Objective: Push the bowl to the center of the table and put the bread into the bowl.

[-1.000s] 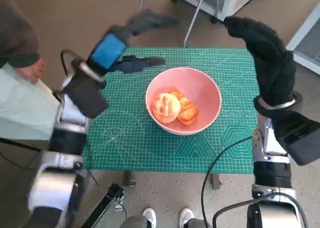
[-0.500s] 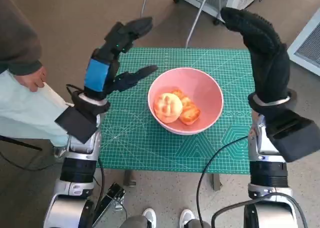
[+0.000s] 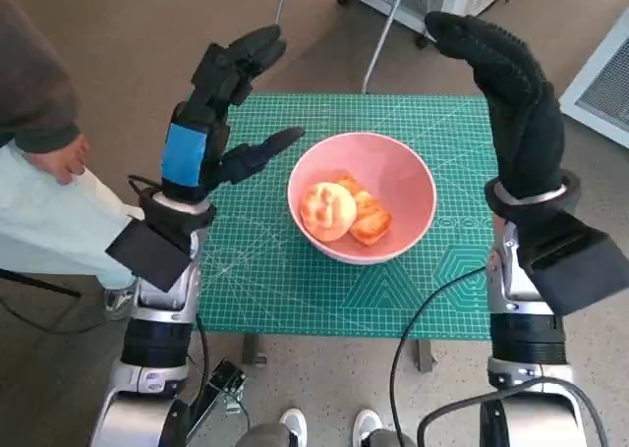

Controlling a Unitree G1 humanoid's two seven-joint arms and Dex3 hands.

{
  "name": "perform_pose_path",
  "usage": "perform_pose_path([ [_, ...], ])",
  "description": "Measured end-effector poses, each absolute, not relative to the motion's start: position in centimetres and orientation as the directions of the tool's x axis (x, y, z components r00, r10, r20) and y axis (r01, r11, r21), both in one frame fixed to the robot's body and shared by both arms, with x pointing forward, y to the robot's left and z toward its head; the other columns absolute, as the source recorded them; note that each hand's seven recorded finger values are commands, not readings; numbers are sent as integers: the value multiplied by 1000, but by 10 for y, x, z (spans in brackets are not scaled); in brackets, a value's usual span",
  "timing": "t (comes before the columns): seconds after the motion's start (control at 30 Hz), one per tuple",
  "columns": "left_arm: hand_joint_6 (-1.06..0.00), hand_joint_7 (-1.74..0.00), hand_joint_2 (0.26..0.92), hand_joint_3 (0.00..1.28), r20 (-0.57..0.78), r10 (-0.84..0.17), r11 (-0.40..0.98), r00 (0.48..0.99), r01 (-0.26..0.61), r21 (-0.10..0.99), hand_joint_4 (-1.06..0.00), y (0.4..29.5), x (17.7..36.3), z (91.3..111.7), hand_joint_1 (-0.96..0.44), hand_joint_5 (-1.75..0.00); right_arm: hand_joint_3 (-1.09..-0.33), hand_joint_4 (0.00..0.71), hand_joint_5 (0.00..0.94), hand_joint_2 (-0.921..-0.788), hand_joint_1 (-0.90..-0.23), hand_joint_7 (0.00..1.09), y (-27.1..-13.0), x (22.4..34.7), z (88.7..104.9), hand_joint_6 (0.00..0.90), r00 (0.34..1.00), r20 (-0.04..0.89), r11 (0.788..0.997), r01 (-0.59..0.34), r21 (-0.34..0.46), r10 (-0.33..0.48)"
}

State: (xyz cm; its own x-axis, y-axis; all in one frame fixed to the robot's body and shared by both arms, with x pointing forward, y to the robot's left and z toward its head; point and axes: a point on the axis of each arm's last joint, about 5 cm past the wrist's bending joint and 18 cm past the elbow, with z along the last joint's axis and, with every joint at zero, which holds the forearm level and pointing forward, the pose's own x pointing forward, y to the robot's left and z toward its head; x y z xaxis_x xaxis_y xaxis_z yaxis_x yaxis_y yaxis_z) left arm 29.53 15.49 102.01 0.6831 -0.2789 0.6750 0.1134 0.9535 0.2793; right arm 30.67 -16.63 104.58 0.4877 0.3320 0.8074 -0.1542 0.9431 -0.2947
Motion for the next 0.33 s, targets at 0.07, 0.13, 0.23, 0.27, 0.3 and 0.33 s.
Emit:
perform_pose_path([
  [0.07,-191,-660,921,60,679,-278,954,680,111,280,-320,154,294,1021,-214,-320,-780,224,12,-921,-626,647,-166,307,1046,-1,487,807,943,-155,-296,334],
  [0.13,-190,-662,921,61,683,-278,954,676,108,281,-321,154,293,1023,-217,-319,-781,224,12,-921,-619,646,-166,307,1046,-1,487,807,942,-157,-297,335],
  [0.23,-188,-665,921,63,688,-281,952,670,103,289,-322,153,292,1024,-224,-318,-781,224,11,-921,-616,645,-165,308,1047,-1,484,808,941,-158,-298,337],
  [0.27,-187,-665,921,64,688,-282,951,669,102,291,-322,153,292,1025,-225,-317,-781,224,11,-921,-616,645,-165,308,1047,-1,484,808,941,-158,-298,337],
  [0.3,-186,-666,921,65,688,-284,951,668,101,293,-322,152,292,1025,-226,-317,-781,224,11,-921,-616,645,-165,308,1048,-1,483,808,941,-158,-298,337],
  [0.33,-186,-667,921,65,688,-285,950,667,101,295,-322,152,292,1025,-227,-317,-781,224,11,-921,-618,645,-165,308,1048,-1,483,808,941,-159,-299,338],
])
